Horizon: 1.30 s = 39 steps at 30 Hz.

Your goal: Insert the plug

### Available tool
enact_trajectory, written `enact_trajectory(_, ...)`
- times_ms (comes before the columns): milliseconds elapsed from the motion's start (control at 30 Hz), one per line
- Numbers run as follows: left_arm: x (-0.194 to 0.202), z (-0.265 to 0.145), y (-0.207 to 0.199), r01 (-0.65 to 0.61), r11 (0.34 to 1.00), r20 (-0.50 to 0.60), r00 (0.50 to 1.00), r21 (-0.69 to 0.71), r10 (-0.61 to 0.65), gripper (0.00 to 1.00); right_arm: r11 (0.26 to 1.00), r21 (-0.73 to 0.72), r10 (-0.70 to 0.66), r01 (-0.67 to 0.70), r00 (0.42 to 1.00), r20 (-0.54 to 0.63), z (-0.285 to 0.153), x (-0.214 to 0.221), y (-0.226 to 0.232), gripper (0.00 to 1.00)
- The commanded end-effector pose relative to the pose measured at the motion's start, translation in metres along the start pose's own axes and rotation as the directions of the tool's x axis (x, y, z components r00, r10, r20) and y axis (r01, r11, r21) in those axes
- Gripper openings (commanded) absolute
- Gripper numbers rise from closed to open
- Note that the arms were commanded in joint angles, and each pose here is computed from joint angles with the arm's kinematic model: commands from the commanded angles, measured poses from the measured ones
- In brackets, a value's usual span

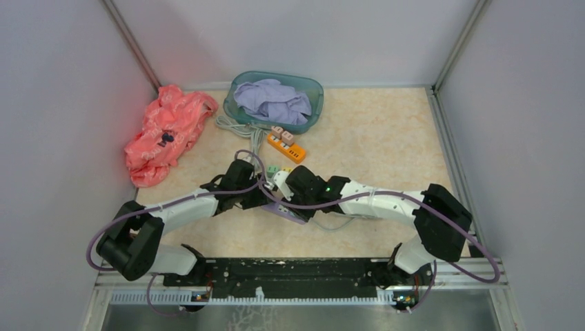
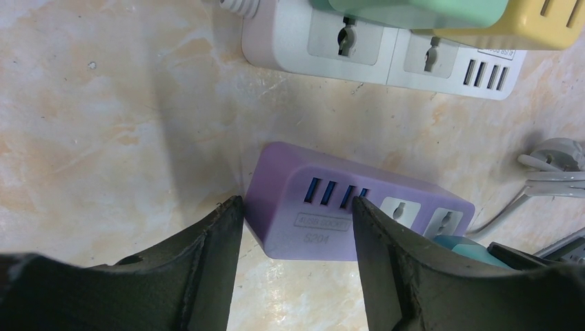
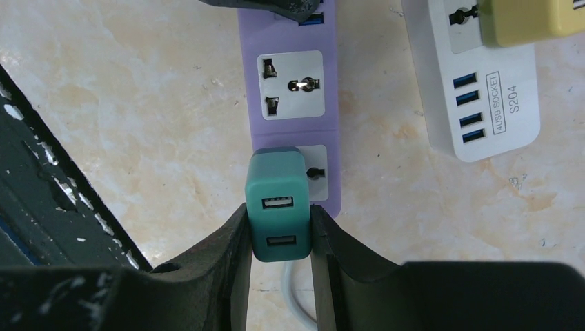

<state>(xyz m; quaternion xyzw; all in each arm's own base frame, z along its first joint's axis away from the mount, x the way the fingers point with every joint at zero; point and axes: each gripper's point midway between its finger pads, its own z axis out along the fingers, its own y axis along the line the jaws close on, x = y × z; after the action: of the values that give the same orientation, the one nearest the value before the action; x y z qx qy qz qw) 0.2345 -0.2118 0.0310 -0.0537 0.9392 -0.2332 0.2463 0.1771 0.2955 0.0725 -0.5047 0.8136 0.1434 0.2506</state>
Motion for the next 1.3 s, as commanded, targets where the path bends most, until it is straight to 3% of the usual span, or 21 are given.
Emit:
enact_trajectory(0, 0.032, 0.005, 0.025, 0.002, 0.997, -0.098, 0.995, -0.082, -0.011, 0.64, 0.998, 0.031, -0.056, 0.059, 0.995, -0.085, 0.011, 0.019, 0.001, 0.0)
enact_trajectory(1033, 0.023, -0.001, 0.027, 0.022, 0.995, -0.054, 0.998, -0.097, -0.027, 0.63, 0.997, 0.035, -0.057, 0.068, 0.969, -0.241, 0.035, 0.073, -0.014, 0.0)
enact_trajectory(1267, 0.009, -0.012, 0.021, 0.034, 0.996, -0.003, 0.999, -0.087, -0.034, 0.69, 0.996, 0.044, -0.07, 0.079, 0.981, -0.179, 0.03, 0.052, -0.016, 0.0)
